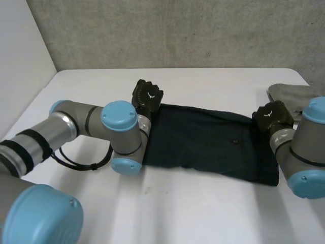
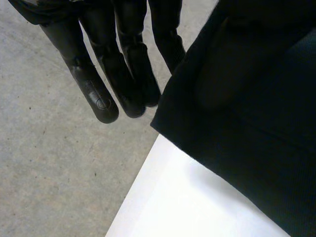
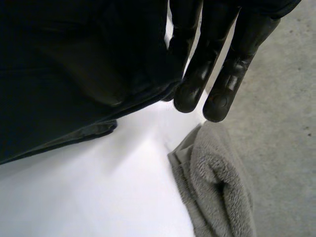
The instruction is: Fold the laundry.
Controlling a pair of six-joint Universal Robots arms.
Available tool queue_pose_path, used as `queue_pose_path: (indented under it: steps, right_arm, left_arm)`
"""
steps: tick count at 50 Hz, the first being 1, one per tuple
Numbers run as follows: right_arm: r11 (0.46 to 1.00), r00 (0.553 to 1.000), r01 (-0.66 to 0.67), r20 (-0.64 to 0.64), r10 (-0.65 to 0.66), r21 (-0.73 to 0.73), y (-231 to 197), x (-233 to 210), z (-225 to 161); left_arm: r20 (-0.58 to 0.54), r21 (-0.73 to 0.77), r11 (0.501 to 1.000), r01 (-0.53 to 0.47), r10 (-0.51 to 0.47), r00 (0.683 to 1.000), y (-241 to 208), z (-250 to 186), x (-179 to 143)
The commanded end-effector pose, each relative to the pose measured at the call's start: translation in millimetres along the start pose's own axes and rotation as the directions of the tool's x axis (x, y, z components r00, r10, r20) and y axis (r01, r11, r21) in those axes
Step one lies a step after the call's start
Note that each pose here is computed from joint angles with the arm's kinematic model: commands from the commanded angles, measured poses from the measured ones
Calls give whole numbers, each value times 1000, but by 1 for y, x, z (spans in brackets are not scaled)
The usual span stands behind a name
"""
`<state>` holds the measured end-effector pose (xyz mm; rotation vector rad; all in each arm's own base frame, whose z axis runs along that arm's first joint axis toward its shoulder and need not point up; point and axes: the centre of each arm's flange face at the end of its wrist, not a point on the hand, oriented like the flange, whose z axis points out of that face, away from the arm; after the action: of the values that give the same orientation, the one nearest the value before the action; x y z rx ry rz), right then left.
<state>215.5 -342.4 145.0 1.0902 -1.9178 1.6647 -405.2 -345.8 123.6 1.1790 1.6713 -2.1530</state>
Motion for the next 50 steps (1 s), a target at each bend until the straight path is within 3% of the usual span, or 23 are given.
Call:
queue_pose_path:
  steps: [1, 5, 10, 14, 19, 30, 50]
  right_arm:
    - [1000, 996, -26, -87, 27, 8, -5, 12, 7]
    - [995, 990, -78, -115, 84, 56, -22, 30, -8]
    - [980, 974, -161, -144, 177, 118, -41, 61, -39]
    - [970, 970, -238, -41, 240, 56, -32, 59, -63]
    - [924, 916, -365, 134, 378, -112, -14, 40, -96]
    - [873, 847, -453, 217, 485, -181, 25, 18, -111]
    - [868, 851, -464, 186, 492, -174, 58, 4, -76]
  left_arm:
    - [2, 15, 1000, 15, -15, 1000, 2, 1, 10]
    - [-22, -8, 999, 44, -44, 999, -2, -10, 7]
    - [-13, -7, 990, 144, -144, 990, -28, -29, -27]
    - [-15, -15, 966, 258, -258, 966, -43, -51, -47]
    - [-43, -62, 927, 369, -372, 927, -52, -86, -65]
    - [-57, -167, 908, 384, -398, 916, -33, -123, -75]
    - [-65, -238, 897, 373, -398, 915, -16, -137, -65]
